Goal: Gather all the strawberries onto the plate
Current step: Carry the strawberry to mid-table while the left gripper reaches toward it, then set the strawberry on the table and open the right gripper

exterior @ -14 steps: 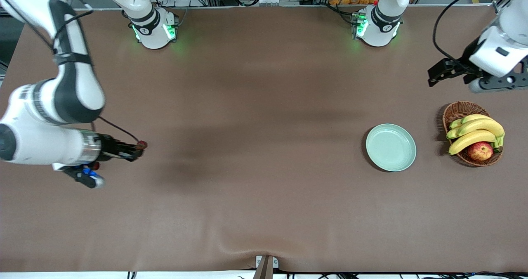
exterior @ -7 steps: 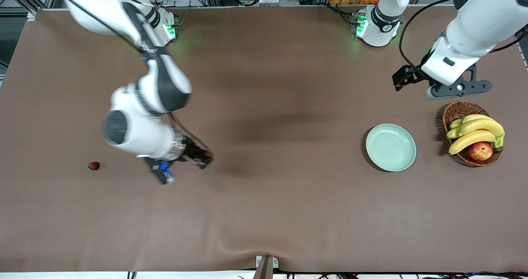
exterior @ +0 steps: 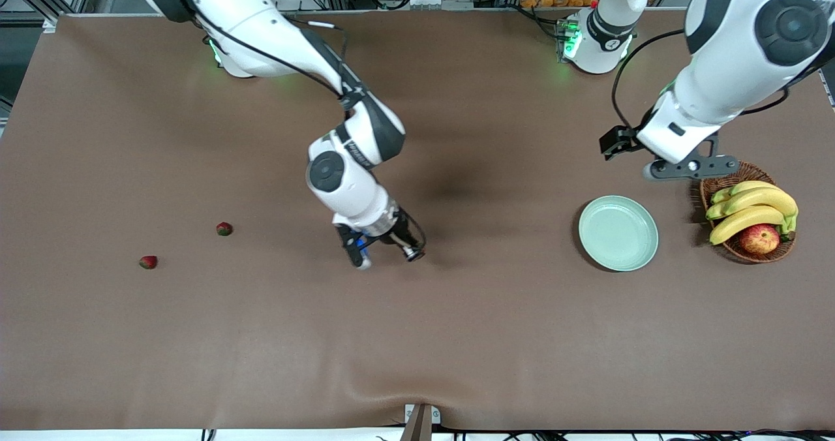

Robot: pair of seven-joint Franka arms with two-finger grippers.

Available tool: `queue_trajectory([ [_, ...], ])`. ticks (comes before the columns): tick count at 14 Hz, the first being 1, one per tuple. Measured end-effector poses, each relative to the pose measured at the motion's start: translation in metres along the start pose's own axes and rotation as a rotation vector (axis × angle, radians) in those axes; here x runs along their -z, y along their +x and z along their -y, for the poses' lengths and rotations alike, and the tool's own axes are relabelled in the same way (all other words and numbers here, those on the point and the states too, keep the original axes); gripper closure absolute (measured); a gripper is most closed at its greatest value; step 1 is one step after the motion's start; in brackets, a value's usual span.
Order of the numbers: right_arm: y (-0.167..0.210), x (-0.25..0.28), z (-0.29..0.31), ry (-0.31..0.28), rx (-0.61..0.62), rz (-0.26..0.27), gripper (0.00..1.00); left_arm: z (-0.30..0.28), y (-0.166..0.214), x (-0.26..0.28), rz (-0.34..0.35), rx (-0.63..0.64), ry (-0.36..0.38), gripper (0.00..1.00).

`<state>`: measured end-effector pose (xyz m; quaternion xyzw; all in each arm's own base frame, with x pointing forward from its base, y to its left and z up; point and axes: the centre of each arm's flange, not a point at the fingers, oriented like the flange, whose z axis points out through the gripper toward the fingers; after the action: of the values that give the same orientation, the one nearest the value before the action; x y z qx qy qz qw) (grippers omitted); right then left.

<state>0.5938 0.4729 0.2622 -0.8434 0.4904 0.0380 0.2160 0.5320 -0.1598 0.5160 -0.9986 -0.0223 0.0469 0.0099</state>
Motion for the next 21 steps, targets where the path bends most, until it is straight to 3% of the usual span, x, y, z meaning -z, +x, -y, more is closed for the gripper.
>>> queue_trajectory([
  [5, -0.059, -0.049, -0.023, 0.03, -0.009, 0.054, 0.67, -0.05, 0.005, -0.036, 0.005, -0.002, -0.014, 0.0],
  [9, -0.098, -0.071, -0.041, 0.035, -0.027, 0.072, 0.67, -0.111, -0.004, -0.084, -0.007, 0.005, 0.099, 0.0],
  [11, -0.111, -0.072, -0.044, 0.046, -0.036, 0.079, 0.52, -0.132, -0.008, -0.101, -0.004, 0.036, 0.106, 0.0],
  [13, -0.114, -0.071, -0.043, 0.05, -0.034, 0.08, 0.29, -0.14, -0.007, -0.115, -0.004, 0.038, 0.094, 0.0],
  [16, -0.095, -0.063, -0.031, 0.049, -0.044, 0.061, 0.0, -0.141, -0.007, -0.142, -0.022, 0.034, 0.069, 0.0],
  [21, 0.009, -0.024, 0.004, -0.023, -0.016, 0.011, 0.0, -0.15, -0.003, -0.177, -0.091, 0.07, -0.016, 0.0],
])
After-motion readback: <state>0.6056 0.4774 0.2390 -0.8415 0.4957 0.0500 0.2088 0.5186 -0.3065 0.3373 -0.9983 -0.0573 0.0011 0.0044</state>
